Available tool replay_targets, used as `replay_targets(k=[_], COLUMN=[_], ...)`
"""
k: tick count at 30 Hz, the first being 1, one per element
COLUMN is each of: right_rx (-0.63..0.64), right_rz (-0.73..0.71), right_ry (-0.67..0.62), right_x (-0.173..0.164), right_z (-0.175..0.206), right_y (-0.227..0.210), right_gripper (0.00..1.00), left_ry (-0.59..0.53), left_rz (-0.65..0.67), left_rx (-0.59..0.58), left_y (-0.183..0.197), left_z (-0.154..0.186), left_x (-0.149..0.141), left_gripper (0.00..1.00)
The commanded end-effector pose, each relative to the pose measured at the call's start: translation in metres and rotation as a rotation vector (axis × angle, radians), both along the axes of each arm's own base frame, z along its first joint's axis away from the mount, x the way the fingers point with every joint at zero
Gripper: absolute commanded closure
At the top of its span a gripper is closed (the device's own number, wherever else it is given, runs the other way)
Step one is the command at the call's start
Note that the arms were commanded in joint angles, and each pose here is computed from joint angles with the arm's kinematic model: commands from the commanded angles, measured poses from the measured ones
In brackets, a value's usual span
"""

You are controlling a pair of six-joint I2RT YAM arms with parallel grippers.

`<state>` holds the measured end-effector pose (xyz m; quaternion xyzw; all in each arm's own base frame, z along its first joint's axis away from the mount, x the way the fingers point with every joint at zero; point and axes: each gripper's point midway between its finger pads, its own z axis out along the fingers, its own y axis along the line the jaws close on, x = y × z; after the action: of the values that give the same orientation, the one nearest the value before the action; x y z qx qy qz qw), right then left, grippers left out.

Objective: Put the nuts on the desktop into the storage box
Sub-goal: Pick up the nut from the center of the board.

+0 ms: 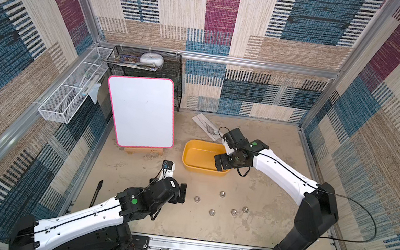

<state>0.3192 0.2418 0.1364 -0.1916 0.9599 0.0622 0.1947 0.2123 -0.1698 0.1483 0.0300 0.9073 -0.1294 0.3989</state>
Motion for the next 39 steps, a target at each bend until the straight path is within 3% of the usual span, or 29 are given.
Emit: replay_targets(k=[1, 12, 39], right_rx=[0.028, -0.038, -0.115], right_rz=[-0.001, 0.029, 0.029], right_ry=[0.018, 0.145, 0.261], right_x=[-0.019, -0.075, -0.089], right_z=[-0.009, -0.067, -0.121], right_y=[0.002, -0.004, -0.008], right_gripper=[0.03, 0.36, 0.56], left_ry=[-0.008, -0.018, -0.026], left_rz=[0.013, 0.029, 0.026], left_rx=[0.037, 0.049, 0.016], left_y=[0.004, 0.008, 0.009], left_z=[0.0, -0.001, 0.002], left_x=[0.003, 0.004, 0.001], left_gripper=[0.0, 0.0, 0.0])
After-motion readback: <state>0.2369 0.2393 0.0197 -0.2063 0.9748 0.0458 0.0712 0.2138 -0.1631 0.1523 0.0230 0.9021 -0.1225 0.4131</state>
